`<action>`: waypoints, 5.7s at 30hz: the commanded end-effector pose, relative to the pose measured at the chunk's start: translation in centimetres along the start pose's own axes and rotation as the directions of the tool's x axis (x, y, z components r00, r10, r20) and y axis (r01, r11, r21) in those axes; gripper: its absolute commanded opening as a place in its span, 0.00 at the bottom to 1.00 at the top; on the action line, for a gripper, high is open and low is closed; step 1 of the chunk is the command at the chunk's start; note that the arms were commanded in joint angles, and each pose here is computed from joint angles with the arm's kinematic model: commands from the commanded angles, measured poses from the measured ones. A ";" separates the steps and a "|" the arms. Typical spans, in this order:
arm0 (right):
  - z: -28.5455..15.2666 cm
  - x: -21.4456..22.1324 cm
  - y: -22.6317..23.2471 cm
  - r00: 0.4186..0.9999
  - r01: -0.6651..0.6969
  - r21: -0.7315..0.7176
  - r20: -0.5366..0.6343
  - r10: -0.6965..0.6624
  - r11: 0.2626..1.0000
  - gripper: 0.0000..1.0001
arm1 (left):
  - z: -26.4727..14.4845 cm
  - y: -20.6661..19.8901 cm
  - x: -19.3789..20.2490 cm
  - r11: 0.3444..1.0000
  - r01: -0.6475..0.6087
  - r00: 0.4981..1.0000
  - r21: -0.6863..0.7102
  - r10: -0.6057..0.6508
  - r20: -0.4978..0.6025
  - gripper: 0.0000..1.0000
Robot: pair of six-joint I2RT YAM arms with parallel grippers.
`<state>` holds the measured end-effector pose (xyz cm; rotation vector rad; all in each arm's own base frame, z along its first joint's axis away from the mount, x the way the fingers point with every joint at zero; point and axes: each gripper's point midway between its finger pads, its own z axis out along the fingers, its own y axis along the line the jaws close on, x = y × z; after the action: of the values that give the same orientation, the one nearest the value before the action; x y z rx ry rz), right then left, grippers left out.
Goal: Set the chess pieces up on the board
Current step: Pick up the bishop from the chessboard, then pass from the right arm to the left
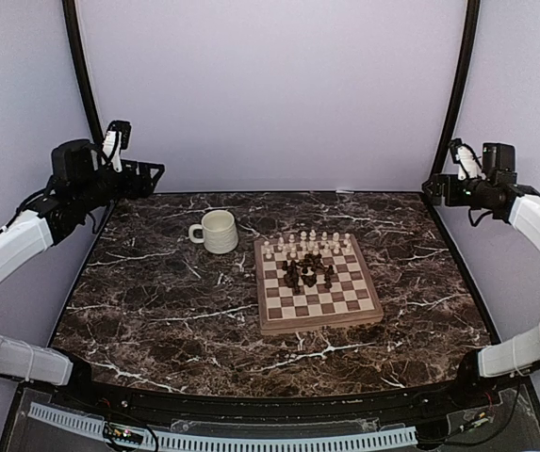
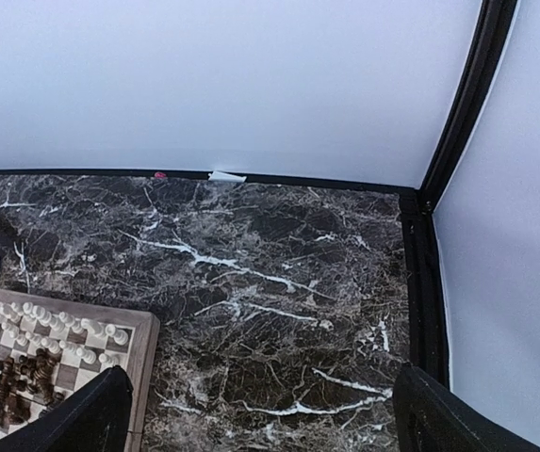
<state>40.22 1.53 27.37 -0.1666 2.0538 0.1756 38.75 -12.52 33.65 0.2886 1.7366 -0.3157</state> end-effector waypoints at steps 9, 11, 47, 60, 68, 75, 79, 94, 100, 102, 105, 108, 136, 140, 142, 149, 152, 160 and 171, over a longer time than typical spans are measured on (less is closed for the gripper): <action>-1.7 2.3 7.2 0.954 0.282 -0.365 0.009 -0.300 0.887 0.94 | -0.5 -10.2 5.9 0.926 0.119 0.962 0.357 -0.019 -0.273 0.82; -1.3 3.6 8.6 0.930 0.336 -0.383 -0.011 -0.368 0.860 0.90 | -0.3 -11.3 7.5 0.920 0.109 0.953 0.377 0.011 -0.304 0.82; 7.5 19.8 25.0 0.746 0.346 -0.486 -0.376 -0.549 0.803 0.58 | 5.0 -24.8 20.2 0.893 0.200 0.803 0.403 0.087 -0.589 0.58; 9.0 20.9 24.2 0.732 0.338 -0.399 -0.457 -0.505 0.852 0.54 | 5.1 -24.5 20.4 0.900 0.168 0.804 0.403 0.112 -0.584 0.59; 7.8 21.9 23.6 0.710 0.351 -0.422 -0.462 -0.531 0.836 0.49 | 5.4 -24.8 20.5 0.897 0.170 0.804 0.408 0.113 -0.583 0.59; 7.2 22.8 24.2 0.698 0.331 -0.484 -0.452 -0.555 0.810 0.30 | 5.4 -25.0 20.3 0.891 0.176 0.807 0.418 0.113 -0.580 0.59; 6.9 22.9 24.3 0.699 0.331 -0.492 -0.445 -0.559 0.805 0.22 | 5.2 -24.9 20.1 0.891 0.177 0.809 0.419 0.111 -0.578 0.59; 0.3 17.3 27.0 0.788 0.354 -0.676 -0.155 -0.595 0.646 0.02 | 5.7 -27.9 17.1 0.816 0.262 0.846 0.516 0.063 -0.529 0.58; -3.1 17.1 28.7 0.785 0.307 -0.804 -0.089 -0.613 0.509 0.02 | 4.1 -32.1 13.3 0.665 0.277 0.910 0.693 0.050 -0.412 0.56; -4.0 16.7 29.2 0.792 0.293 -0.828 -0.071 -0.607 0.478 0.02 | 4.0 -32.8 12.7 0.633 0.298 0.913 0.715 0.030 -0.407 0.56; -5.1 16.1 29.7 0.793 0.283 -0.853 -0.048 -0.607 0.437 0.02 | 4.0 -33.5 12.2 0.597 0.331 0.910 0.730 0.004 -0.416 0.56; -5.8 15.6 30.0 0.797 0.273 -0.868 -0.037 -0.603 0.414 0.02 | 3.4 -34.5 11.9 0.525 0.390 0.896 0.756 -0.026 -0.444 0.57; -6.0 12.9 30.7 0.856 0.206 -0.887 -0.042 -0.516 0.414 0.03 | 2.1 -36.3 14.9 0.389 0.566 0.799 0.727 -0.042 -0.600 0.46; -5.8 13.0 30.6 0.857 0.203 -0.886 -0.045 -0.513 0.417 0.03 | 1.6 -37.0 15.1 0.346 0.582 0.788 0.736 -0.016 -0.616 0.35; -5.7 13.1 30.7 0.858 0.202 -0.886 -0.045 -0.512 0.417 0.03 | 1.4 -37.4 15.0 0.330 0.581 0.789 0.744 -0.007 -0.614 0.34; -5.7 13.3 30.7 0.858 0.195 -0.889 -0.050 -0.512 0.414 0.03 | 1.4 -37.7 15.2 0.322 0.583 0.789 0.746 -0.007 -0.614 0.30; -5.7 13.5 30.7 0.856 0.194 -0.891 -0.050 -0.514 0.410 0.04 | 1.4 -37.8 15.1 0.319 0.586 0.788 0.745 -0.011 -0.615 0.30; -5.9 13.8 30.6 0.855 0.189 -0.894 -0.054 -0.516 0.407 0.04 | 1.7 -37.7 14.3 0.309 0.588 0.796 0.747 -0.056 -0.603 0.44; -5.8 14.0 30.5 0.854 0.192 -0.893 -0.053 -0.518 0.408 0.05 | 1.9 -37.7 14.0 0.298 0.591 0.799 0.749 -0.090 -0.595 0.27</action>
<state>22.66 29.49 18.98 -1.3773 2.0200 0.9683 24.50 -47.81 20.85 0.8428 1.9376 -1.7328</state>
